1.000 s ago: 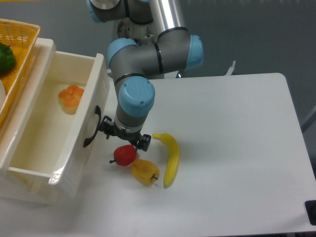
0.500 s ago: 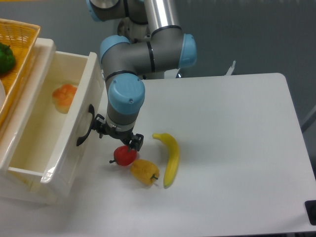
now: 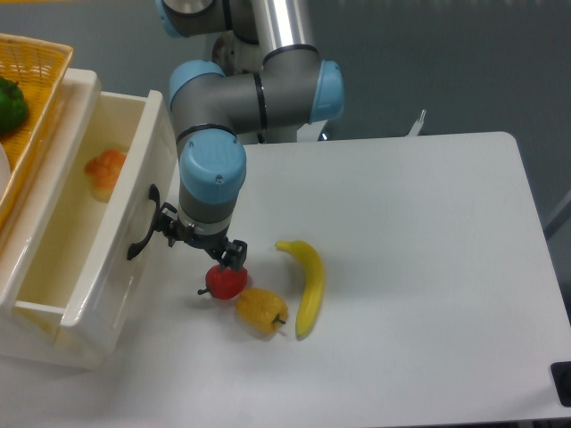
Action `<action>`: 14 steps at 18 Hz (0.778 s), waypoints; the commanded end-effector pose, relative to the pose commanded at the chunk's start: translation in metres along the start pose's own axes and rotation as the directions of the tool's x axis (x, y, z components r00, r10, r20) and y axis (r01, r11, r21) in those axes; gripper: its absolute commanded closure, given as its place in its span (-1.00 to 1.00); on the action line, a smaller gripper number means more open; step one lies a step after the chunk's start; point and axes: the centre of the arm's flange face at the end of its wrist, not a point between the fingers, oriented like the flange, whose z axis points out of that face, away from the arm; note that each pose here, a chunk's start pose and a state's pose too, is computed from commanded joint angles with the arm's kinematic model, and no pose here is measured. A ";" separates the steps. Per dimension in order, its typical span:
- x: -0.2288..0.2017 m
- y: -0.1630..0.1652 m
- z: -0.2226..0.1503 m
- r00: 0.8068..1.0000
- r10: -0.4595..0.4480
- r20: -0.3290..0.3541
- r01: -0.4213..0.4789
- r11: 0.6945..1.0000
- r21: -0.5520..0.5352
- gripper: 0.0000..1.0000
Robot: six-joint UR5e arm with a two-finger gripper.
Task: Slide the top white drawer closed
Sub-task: 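Push the drawer front with the gripper, sliding the drawer inward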
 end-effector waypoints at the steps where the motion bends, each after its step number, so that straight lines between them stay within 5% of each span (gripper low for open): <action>1: 0.004 -0.002 0.001 1.000 0.007 0.001 -0.007 1.000 -0.003 -1.00; 14: 0.026 -0.008 0.002 0.999 0.047 0.003 -0.047 0.999 -0.004 -1.00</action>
